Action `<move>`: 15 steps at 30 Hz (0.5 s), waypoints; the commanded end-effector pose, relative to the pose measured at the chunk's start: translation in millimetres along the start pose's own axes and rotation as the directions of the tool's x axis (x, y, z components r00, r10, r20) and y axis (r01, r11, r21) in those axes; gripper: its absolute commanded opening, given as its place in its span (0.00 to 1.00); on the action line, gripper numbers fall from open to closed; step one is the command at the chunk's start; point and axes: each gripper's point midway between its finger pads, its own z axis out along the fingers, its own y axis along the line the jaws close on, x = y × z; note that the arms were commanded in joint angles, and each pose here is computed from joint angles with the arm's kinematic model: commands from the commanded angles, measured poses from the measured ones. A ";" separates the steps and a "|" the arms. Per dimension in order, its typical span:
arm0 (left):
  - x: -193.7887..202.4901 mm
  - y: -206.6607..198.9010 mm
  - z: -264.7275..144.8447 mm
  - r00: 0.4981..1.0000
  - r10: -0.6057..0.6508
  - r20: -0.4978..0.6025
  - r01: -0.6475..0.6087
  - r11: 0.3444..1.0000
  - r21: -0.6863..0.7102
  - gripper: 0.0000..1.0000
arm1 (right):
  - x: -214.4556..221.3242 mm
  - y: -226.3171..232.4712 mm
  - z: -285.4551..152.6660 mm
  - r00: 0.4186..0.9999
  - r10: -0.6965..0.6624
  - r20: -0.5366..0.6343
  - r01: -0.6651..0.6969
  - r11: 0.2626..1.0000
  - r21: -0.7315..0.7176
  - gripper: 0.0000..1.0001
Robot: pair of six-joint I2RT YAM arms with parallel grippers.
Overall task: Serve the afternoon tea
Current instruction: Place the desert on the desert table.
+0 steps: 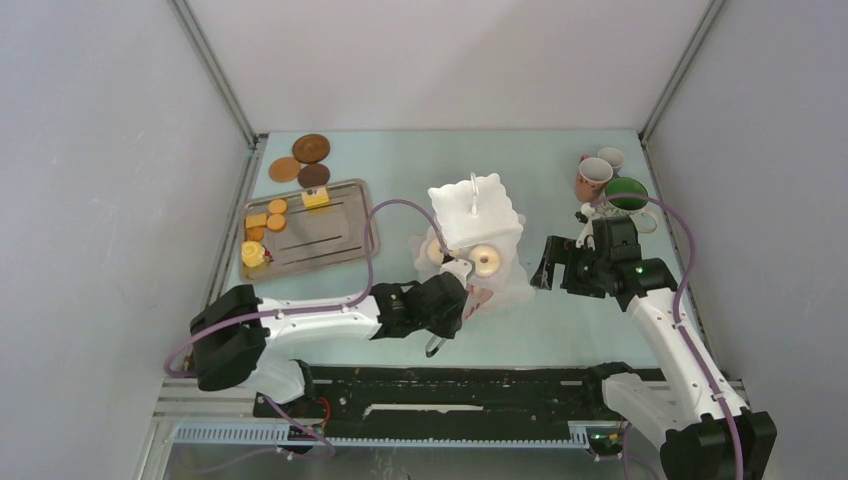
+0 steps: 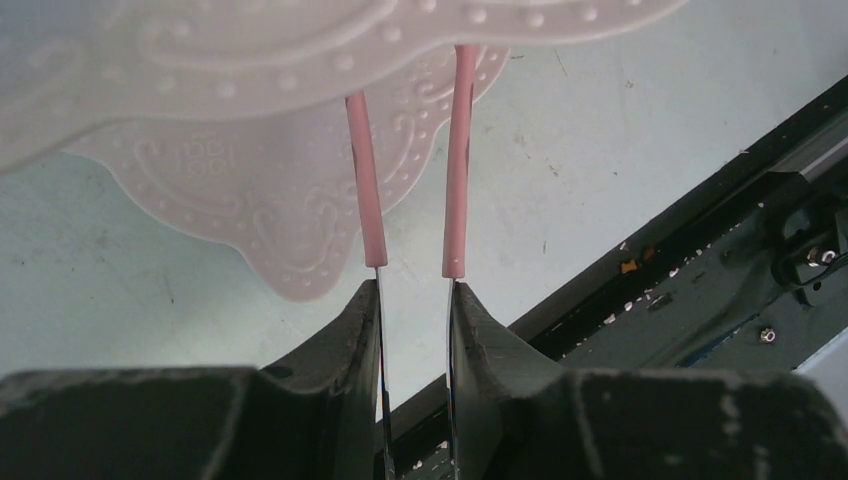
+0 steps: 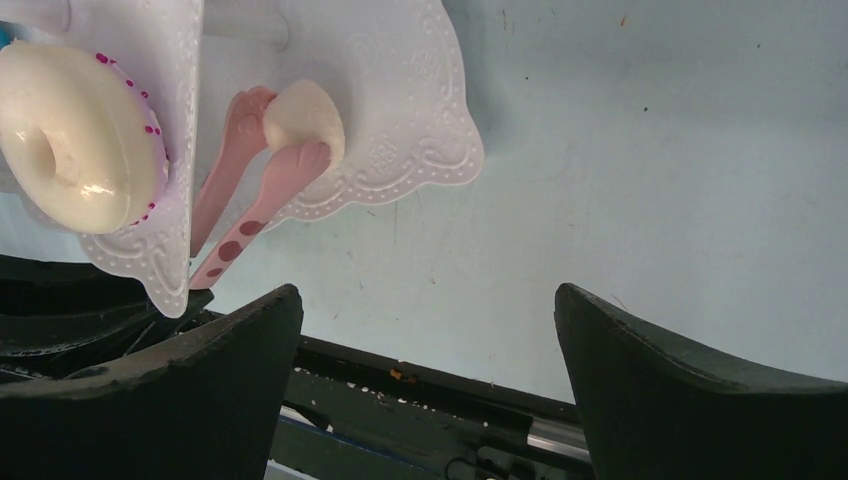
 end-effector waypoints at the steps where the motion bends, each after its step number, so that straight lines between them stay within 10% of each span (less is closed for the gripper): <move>1: -24.4 -10.0 1.3 0.997 -0.008 0.079 0.008 1.000 -0.001 0.29 | -10.8 6.7 -7.2 0.999 -0.014 0.042 0.014 1.000 -0.012 1.00; 15: -31.0 -4.0 -7.3 0.996 0.017 0.093 -0.013 0.999 -0.036 0.45 | -10.3 8.7 -8.6 0.999 -0.018 0.046 0.019 1.000 -0.022 1.00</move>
